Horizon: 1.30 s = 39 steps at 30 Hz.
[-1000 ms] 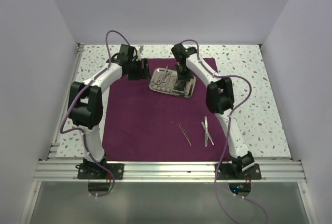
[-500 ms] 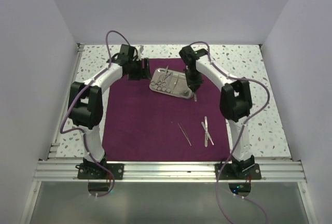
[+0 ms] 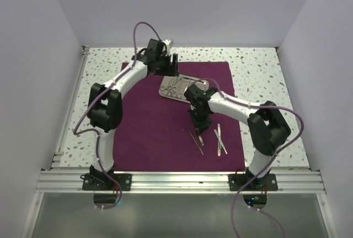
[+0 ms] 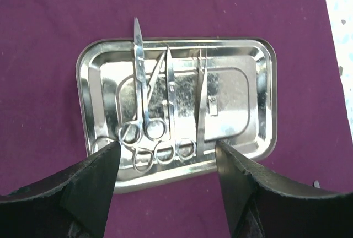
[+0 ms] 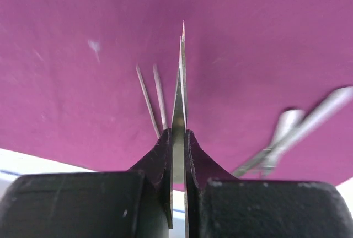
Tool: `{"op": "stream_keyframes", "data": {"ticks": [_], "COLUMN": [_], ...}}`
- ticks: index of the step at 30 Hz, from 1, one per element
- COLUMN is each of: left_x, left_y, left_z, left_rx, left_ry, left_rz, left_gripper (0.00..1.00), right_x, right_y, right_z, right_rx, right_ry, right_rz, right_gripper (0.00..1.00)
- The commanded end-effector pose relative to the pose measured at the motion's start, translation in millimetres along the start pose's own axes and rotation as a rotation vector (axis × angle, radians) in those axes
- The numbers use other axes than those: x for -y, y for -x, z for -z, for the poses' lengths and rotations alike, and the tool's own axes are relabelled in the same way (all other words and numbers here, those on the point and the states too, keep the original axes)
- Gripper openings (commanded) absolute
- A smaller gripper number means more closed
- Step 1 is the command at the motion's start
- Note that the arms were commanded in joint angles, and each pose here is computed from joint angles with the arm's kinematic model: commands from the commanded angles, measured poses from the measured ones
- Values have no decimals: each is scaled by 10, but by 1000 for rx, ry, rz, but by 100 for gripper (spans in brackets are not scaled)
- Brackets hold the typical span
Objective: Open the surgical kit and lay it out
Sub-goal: Place the medical item in the surgical kit, then pick up the medical item from the container.
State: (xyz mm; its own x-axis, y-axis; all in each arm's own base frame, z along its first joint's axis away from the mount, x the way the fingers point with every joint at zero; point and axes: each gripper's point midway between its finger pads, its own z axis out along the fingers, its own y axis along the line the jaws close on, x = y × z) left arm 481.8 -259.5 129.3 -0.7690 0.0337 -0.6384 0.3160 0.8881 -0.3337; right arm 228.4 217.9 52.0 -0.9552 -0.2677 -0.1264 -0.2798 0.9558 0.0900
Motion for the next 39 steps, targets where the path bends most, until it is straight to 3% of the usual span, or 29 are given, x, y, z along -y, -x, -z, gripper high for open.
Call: {"op": "stream_keyframes", "data": {"ticks": [1,14,15,17,21,31,39], "left_x": [-66,173,175,184,236,516,643], "left_y": [52,-256,-252,-263,-249,-247,-296], "left_z": [-110,-397,-403,-437,-490,-739,-916], "left_rx": [-13,-66,-63,-64,-58,-48,-58], "left_ry": [40,33,35,37,43,2,-34], "left_rz": [-4,-25,-25,-30,-53,-144,-178], "left_gripper": [73,72,72,72,72,71,71], "right_x": [-306,-517,-493,-463,-397,-38,411], "right_y": [10,-421,-432,-400,-318,190,240], "right_z": [6,-175,-159,-84,127,1046,1183], "right_rx": [51,-80,-83,-61,-10,293,333], "right_ry": [127,147,136,116,78,-71,-79], "right_rz": [-24,53,53,58,61,-9,-167], "right_gripper": [0,0,20,43,65,68,69]}}
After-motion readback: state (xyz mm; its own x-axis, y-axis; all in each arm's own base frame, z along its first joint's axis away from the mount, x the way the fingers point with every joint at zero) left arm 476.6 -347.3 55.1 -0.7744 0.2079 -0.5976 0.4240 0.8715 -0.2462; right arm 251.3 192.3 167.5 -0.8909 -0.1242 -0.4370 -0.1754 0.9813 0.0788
